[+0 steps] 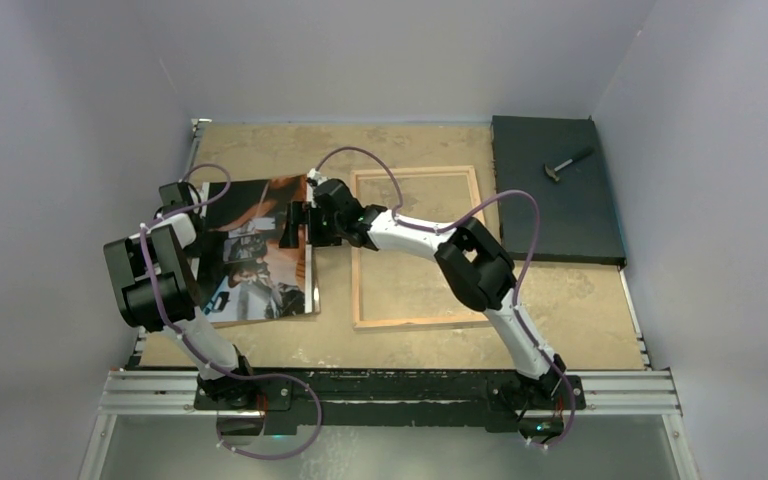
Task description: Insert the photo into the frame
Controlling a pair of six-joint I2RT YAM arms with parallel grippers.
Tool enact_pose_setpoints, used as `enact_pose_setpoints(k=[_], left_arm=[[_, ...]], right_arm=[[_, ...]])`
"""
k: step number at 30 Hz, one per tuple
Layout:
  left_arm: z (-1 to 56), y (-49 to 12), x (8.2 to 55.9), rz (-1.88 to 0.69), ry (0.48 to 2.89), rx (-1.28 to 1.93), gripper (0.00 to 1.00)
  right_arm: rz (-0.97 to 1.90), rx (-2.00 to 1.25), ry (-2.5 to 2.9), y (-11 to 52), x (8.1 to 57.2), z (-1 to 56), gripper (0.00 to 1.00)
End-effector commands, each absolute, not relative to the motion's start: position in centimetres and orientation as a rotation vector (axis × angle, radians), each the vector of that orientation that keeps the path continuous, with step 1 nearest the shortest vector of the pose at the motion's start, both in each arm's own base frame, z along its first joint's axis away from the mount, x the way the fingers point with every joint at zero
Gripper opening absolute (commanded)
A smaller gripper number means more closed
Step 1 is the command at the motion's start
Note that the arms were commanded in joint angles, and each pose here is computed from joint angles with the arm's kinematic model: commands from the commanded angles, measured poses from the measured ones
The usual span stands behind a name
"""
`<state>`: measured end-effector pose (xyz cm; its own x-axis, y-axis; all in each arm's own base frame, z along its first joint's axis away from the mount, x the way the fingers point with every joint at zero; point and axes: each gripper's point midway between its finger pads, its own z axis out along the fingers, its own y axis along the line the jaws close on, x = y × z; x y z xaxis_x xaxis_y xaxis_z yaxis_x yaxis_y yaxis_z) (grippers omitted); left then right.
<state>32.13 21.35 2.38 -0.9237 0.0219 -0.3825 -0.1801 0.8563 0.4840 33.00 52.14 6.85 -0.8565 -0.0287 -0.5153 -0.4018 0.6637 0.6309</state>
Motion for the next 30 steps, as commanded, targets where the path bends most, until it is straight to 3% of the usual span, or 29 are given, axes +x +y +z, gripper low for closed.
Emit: enact_pose_setpoints(k=[1, 6, 12, 18, 26, 30], left_arm=[[-2.3, 18.0, 29.2, 0.517, 2.816, -0.099, 0.42], [-2.3, 18.0, 29.2, 0.513, 2.822, -0.091, 0.41], [-2.5, 17.8, 29.0, 0.498, 2.835, -0.08, 0.39], [-2.4, 17.8, 29.1, 0.49, 2.835, -0.075, 0.37], [0.1, 19.1, 30.2, 0.555, 2.784, -0.068, 0.36], [2.9, 19.3, 31.8, 0.515, 2.742, -0.095, 0.36]], right_arm=[[1.224, -0.351, 2.268, 53.0, 32.4, 14.5, 0.97], [1.292, -0.359, 2.258, 53.2, 31.7, 15.1, 0.96], [1.589, -0.415, 2.138, 53.9, 29.3, 17.9, 0.97], [1.654, -0.365, 2.229, 53.5, 29.1, 14.4, 0.98], [1.018, -0.3, 2.29, 49.7, 35.7, 12.3, 0.99], [0.89, -0.297, 2.311, 49.2, 37.6, 10.1, 0.99]])
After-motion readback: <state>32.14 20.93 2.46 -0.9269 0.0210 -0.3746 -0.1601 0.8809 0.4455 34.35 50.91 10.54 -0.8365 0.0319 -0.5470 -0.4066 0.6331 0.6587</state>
